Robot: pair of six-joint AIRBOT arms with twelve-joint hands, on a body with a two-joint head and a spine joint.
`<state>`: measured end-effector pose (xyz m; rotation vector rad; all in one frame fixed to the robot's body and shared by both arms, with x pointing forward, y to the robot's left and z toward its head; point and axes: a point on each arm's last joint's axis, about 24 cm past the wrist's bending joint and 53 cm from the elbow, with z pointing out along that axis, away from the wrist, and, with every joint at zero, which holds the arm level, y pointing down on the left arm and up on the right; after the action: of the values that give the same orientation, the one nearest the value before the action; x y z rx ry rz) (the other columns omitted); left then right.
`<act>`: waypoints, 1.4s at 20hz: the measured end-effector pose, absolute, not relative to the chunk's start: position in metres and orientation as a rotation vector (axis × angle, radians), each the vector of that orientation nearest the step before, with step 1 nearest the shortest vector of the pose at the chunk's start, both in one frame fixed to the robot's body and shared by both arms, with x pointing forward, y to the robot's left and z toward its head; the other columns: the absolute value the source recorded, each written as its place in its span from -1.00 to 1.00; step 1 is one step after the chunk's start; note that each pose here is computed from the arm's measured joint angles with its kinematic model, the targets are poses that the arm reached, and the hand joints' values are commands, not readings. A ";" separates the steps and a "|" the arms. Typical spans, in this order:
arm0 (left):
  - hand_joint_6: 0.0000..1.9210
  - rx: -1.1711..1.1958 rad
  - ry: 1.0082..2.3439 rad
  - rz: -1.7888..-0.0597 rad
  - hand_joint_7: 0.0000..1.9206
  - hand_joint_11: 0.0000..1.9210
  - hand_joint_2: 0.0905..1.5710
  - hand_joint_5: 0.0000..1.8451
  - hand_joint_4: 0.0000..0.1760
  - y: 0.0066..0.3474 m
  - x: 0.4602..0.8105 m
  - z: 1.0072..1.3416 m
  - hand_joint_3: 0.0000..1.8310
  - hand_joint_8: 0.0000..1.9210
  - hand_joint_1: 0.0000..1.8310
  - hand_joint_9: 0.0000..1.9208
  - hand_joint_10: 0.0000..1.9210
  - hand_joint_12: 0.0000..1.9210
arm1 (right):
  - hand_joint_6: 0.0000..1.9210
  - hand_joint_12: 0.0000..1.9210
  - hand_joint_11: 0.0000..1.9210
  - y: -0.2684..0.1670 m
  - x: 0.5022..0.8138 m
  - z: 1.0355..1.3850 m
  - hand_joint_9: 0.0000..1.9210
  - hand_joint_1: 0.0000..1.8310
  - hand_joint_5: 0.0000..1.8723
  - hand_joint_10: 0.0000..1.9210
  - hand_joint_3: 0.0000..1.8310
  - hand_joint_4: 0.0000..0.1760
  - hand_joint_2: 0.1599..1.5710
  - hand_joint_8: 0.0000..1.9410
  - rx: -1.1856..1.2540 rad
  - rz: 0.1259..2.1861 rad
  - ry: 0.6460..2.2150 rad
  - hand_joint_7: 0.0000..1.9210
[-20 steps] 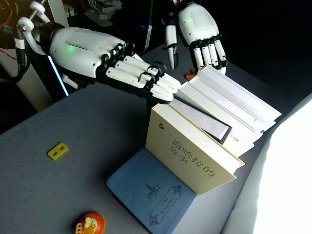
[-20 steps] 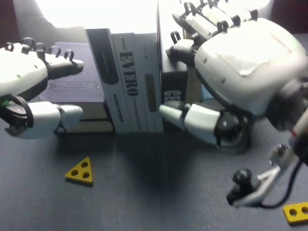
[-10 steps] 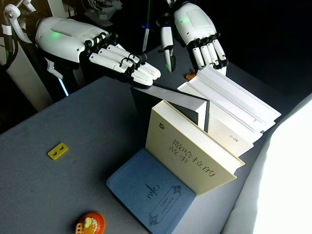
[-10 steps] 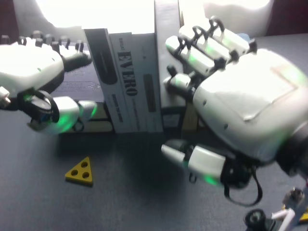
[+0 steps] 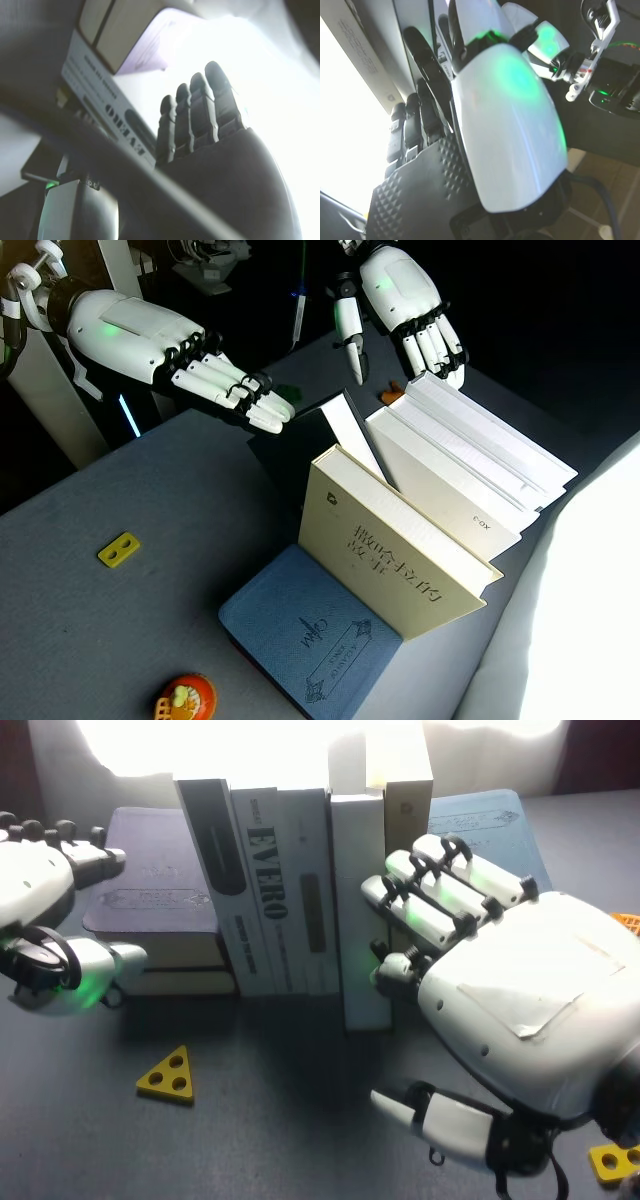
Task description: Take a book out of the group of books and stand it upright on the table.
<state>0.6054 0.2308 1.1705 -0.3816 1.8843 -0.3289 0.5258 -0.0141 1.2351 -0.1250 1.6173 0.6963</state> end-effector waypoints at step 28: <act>-1.00 -0.409 2.117 -0.349 -0.96 -0.97 0.76 -0.93 -1.00 0.217 0.593 1.156 -1.00 -1.00 -1.00 -0.96 -0.99 -0.98 | -0.87 -1.00 -1.00 -0.011 0.478 1.209 -1.00 -0.52 -0.37 -1.00 -1.00 -1.00 0.36 -1.00 -0.230 0.704 1.724 -0.87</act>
<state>0.5931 0.2167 1.1556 -0.4092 2.1170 -0.3494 0.4777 -0.0108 1.2091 -0.2301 1.7236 0.7035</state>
